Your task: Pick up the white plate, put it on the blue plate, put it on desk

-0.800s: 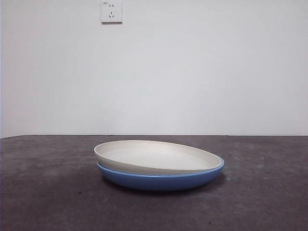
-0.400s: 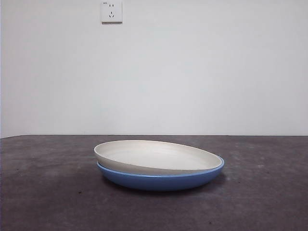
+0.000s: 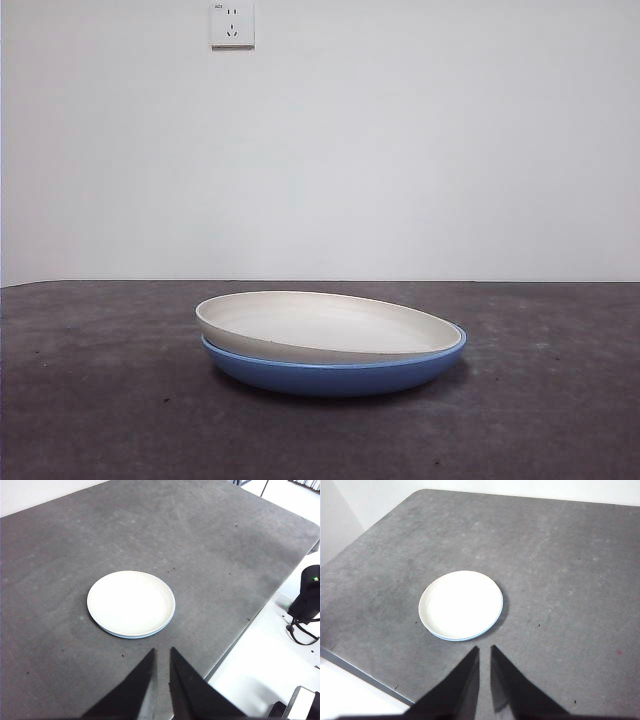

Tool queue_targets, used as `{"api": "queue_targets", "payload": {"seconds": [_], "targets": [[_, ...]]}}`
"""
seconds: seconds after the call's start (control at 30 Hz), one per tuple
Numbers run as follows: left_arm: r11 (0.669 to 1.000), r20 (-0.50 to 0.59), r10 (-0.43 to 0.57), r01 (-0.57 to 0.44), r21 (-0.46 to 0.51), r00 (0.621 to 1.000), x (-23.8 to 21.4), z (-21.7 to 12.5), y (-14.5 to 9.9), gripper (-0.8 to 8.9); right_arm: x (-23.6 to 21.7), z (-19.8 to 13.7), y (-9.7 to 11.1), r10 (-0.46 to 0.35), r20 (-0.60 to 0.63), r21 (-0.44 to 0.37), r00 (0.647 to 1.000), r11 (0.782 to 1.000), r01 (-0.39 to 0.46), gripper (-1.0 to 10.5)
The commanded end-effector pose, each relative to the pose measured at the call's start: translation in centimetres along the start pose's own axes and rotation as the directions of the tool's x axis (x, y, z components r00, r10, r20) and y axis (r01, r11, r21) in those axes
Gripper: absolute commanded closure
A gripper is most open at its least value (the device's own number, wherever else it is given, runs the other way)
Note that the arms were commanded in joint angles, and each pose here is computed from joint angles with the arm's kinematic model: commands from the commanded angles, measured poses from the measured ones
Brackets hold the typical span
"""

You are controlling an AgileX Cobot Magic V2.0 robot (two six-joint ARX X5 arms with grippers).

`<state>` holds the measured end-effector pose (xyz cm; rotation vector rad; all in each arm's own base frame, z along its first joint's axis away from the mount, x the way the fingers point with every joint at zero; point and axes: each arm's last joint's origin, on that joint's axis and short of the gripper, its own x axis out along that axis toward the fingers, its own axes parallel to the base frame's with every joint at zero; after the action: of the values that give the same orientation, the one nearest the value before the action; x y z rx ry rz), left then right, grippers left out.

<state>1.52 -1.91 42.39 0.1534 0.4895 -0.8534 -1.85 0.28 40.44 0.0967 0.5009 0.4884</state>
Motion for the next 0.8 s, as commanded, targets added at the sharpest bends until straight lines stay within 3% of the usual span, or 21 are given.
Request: {"api": "queue_targets", "payload": {"seconds": [0.03,0.33,0.53,0.67,0.8], "targets": [[1.0,0.024,-0.005,0.005,0.007,1.0,-0.3,0.3,-0.1,7.85,-0.3,-0.2,0.1,0.002,-0.026,-0.002,1.0,1.0,-0.002,9.2],[1.0,0.025,-0.003,0.003,0.006,1.0,-0.3,0.3,-0.1,7.85,-0.3,-0.2,0.1,0.001,-0.026,-0.003,1.0,1.0,-0.002,9.2],[0.99,0.022,0.122,-0.12,-0.077,0.992,0.0,0.2,0.4,7.85,-0.3,-0.2,0.1,0.001,-0.026,-0.003,1.0,1.0,-0.002,9.2],[0.943,0.001,0.301,-0.297,-0.154,0.954,0.7,-0.6,1.1,7.85,-0.3,-0.2,0.1,0.001,-0.026,-0.003,1.0,1.0,-0.002,9.2],[0.89,0.068,0.434,-0.415,-0.19,0.898,2.5,-2.0,2.6,7.85,-0.3,-0.2,0.1,0.001,-0.026,-0.003,1.0,1.0,-0.002,9.2]]}}
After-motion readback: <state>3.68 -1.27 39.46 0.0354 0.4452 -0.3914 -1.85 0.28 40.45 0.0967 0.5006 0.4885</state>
